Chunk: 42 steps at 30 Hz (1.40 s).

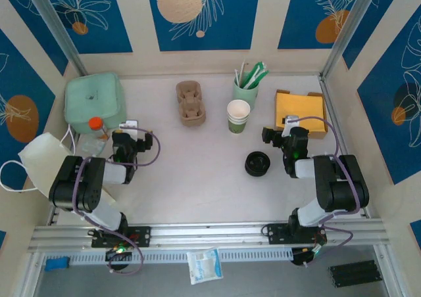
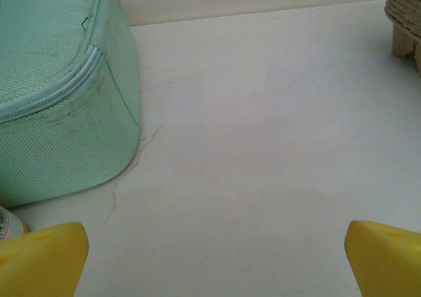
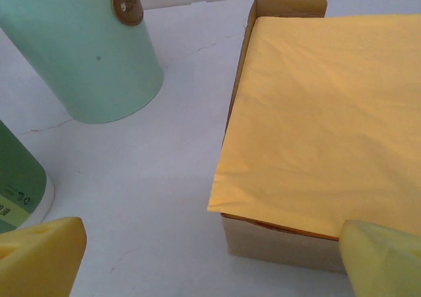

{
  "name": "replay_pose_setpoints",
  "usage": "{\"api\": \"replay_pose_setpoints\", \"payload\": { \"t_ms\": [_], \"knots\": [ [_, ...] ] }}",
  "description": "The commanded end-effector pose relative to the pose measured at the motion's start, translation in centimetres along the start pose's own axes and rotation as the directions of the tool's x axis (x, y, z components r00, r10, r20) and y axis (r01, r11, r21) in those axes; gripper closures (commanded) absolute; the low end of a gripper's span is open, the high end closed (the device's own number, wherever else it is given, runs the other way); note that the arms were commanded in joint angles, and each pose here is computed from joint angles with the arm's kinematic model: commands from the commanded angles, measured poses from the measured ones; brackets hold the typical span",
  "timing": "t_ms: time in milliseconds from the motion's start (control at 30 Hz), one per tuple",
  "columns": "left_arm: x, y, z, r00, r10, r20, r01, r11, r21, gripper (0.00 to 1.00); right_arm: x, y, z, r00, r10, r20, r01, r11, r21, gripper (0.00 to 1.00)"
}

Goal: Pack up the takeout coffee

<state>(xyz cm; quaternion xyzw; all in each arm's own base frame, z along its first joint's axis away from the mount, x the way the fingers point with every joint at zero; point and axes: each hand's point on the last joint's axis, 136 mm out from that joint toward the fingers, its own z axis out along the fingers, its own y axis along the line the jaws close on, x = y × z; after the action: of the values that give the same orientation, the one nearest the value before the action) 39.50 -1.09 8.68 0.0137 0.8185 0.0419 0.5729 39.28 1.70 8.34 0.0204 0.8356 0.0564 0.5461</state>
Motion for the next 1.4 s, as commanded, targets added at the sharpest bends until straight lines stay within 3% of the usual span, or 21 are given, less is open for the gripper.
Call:
{"api": "replay_pose_setpoints", "payload": {
  "t_ms": [0, 833, 1100, 1267, 1367],
  "knots": [
    [-0.6, 0.2, -0.2, 1.000, 0.000, 0.028, 0.000, 1.000, -0.002, 0.01, -1.1, 0.1, 0.0, 0.999, -0.012, 0.037, 0.011, 1.000, 0.003, 0.01],
    [-0.7, 0.1, -0.3, 0.999, 0.003, 0.034, -0.004, 1.000, 0.004, 0.01, -1.1, 0.1, -0.1, 0.999, -0.009, 0.037, 0.009, 1.000, 0.000, 0.01],
    [-3.6, 0.5, -1.9, 1.000, 0.009, 0.018, -0.008, 1.000, -0.012, 0.01, -4.6, -0.8, -0.8, 0.998, 0.029, -0.049, -0.024, 0.996, 0.088, 0.01],
    [-7.0, 0.9, -3.4, 0.999, -0.030, 0.045, 0.030, 0.999, -0.012, 0.01, -8.0, -1.4, -2.7, 0.977, 0.203, -0.064, -0.193, 0.972, 0.131, 0.01],
    [-9.4, 0.6, -4.4, 0.996, -0.081, 0.050, 0.080, 0.997, 0.019, 0.00, -9.3, -1.7, -4.3, 0.894, 0.437, -0.100, -0.424, 0.896, 0.128, 0.01]
  ]
}}
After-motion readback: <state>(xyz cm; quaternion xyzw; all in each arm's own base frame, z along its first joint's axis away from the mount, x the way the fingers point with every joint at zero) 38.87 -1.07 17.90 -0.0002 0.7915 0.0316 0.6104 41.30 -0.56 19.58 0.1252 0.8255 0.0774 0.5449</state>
